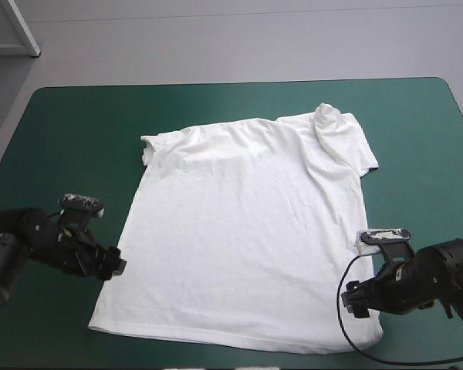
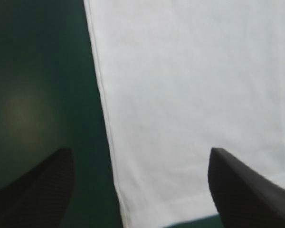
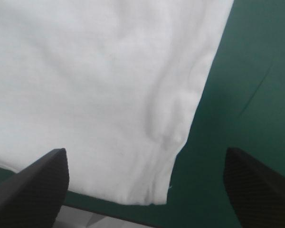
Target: Fold the cloth
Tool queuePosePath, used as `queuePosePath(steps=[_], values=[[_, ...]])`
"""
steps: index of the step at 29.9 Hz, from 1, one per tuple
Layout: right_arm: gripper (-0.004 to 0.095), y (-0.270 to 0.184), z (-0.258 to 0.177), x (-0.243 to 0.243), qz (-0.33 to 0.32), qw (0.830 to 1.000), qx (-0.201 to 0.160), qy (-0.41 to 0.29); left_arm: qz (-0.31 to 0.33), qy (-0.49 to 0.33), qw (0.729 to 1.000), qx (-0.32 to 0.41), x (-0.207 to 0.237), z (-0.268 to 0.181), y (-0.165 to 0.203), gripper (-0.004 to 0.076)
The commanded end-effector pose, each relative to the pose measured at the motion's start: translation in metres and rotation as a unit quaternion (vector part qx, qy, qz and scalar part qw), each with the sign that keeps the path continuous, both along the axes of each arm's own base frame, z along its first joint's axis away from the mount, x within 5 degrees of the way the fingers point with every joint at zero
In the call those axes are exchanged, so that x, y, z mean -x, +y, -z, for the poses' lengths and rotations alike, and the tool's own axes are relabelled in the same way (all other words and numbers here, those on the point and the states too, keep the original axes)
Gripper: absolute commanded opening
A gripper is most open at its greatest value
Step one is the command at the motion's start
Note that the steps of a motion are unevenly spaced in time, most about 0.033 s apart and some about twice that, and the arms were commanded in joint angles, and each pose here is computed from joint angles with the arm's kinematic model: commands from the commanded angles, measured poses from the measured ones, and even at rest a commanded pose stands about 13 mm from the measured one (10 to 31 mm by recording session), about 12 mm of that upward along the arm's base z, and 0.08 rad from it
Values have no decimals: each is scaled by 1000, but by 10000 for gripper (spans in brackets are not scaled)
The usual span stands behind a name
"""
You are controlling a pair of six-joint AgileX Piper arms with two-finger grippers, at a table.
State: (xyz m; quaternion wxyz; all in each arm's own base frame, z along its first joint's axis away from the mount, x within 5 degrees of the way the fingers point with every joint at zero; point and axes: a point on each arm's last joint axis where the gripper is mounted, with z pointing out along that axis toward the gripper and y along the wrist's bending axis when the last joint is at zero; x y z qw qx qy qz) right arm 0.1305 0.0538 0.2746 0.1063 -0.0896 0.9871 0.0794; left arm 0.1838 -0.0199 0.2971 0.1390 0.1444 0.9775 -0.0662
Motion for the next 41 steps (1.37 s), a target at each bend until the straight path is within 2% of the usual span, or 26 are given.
queuePosePath(steps=[1, 7, 14, 21, 29, 33, 35, 41], values=[[832, 0, -24, -8, 4, 998, -8, -60, 15, -51, 999, 12, -40, -20, -5, 567], [832, -7, -46, -15, 28, 993, 18, -109, -36, -108, 993, 38, -124, -24, -8, 567], [832, -6, -55, -20, 38, 990, 10, -137, -21, -96, 995, 35, -185, -5, -20, 567], [820, -5, -55, -21, 40, 990, 9, -136, 4, -115, 993, 17, -222, 20, -45, 527], [791, -1, -59, -37, 44, 988, 8, -149, -13, -67, 997, 21, -231, 49, -48, 451], [770, 1, -68, -64, 46, 981, 32, -186, -14, -49, 998, 23, -230, 53, -49, 351], [740, 3, -67, -82, 46, 980, 49, -188, -11, -42, 999, 18, -228, 53, -48, 277], [657, -4, -58, -142, 66, 979, 66, -181, -9, -37, 999, 13, -227, 54, -47, 15]])
